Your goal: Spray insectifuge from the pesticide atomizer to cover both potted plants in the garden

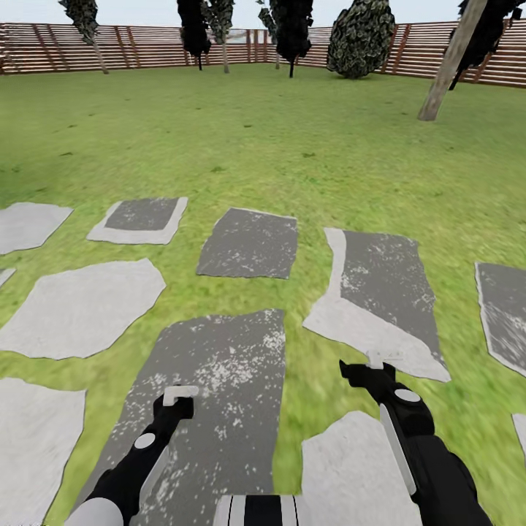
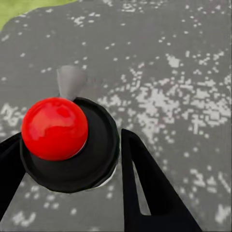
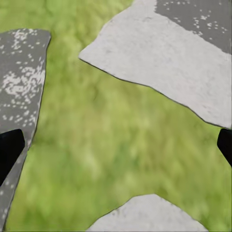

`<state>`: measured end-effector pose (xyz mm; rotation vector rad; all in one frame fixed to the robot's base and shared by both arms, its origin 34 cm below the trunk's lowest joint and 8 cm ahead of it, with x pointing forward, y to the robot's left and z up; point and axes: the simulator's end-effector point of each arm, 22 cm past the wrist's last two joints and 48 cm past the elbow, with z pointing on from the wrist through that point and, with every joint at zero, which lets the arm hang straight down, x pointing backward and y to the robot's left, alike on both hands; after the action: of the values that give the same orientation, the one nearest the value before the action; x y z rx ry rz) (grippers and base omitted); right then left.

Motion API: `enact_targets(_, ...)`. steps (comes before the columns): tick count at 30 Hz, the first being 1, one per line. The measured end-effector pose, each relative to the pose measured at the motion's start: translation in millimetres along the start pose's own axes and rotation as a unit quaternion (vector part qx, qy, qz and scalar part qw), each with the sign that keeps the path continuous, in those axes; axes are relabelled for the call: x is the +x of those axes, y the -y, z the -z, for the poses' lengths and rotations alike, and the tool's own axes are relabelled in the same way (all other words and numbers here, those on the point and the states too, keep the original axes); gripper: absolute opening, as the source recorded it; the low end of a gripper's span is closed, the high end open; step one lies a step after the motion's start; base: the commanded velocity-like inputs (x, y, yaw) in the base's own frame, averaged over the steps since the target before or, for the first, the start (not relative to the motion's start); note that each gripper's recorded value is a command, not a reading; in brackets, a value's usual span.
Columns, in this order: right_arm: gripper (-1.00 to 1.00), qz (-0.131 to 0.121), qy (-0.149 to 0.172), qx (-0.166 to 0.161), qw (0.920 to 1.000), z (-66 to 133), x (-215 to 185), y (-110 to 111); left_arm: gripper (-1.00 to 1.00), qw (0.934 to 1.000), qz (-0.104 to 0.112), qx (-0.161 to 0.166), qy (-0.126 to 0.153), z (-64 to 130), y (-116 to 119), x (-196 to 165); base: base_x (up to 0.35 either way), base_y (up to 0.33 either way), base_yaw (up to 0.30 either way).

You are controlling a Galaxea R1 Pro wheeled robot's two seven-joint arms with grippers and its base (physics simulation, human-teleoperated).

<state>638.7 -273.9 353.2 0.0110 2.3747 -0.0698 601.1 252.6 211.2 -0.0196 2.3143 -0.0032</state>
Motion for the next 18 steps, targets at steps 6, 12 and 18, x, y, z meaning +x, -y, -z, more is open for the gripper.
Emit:
enact_targets(6, 1.0, 0.0, 0.0, 0.0, 1.0, 0.0, 0.1, 0.0, -1.0, 1.0, 0.0, 0.0, 0.0, 0.0, 0.0, 0.0, 0.189, 0.259, 0.262)
enact_targets(12, 1.0, 0.0, 0.0, 0.0, 1.0, 0.0, 0.1, 0.0, -1.0, 1.0, 0.0, 0.0, 0.0, 0.0, 0.0, 0.0, 0.181, 0.262, 0.262)
enact_targets(18, 1.0, 0.0, 0.0, 0.0, 1.0, 0.0, 0.0, 0.0, -1.0, 1.0, 0.0, 0.0, 0.0, 0.0, 0.0, 0.0, 0.164, 0.262, 0.262)
